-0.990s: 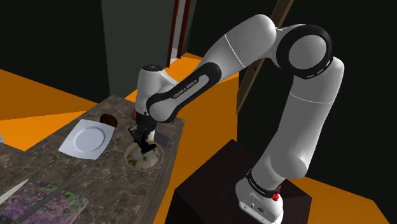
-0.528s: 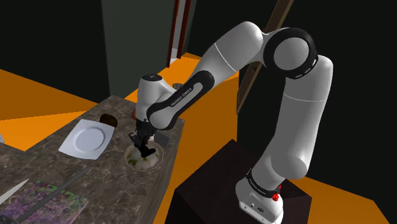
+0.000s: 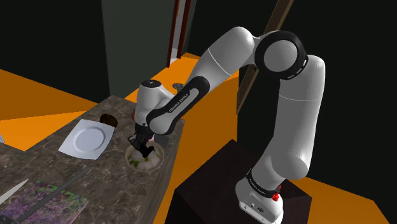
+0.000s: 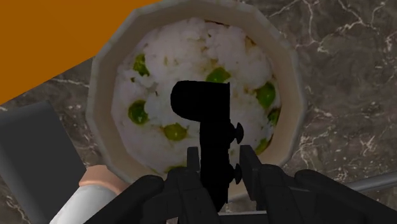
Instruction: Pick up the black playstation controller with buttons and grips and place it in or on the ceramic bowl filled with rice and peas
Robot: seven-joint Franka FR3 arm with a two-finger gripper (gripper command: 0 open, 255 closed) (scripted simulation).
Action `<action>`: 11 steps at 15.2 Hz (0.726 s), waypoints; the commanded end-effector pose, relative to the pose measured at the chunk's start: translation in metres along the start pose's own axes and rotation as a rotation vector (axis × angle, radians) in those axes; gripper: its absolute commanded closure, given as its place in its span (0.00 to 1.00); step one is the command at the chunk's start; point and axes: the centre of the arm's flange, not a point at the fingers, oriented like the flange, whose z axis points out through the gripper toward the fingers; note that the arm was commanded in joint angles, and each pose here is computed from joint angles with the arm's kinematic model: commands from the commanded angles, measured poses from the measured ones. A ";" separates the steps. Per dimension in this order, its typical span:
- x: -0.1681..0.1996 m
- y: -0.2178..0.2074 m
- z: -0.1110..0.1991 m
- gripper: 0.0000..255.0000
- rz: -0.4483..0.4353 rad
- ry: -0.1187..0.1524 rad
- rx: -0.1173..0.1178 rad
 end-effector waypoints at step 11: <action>-0.004 0.002 -0.007 0.00 -0.001 -0.016 -0.005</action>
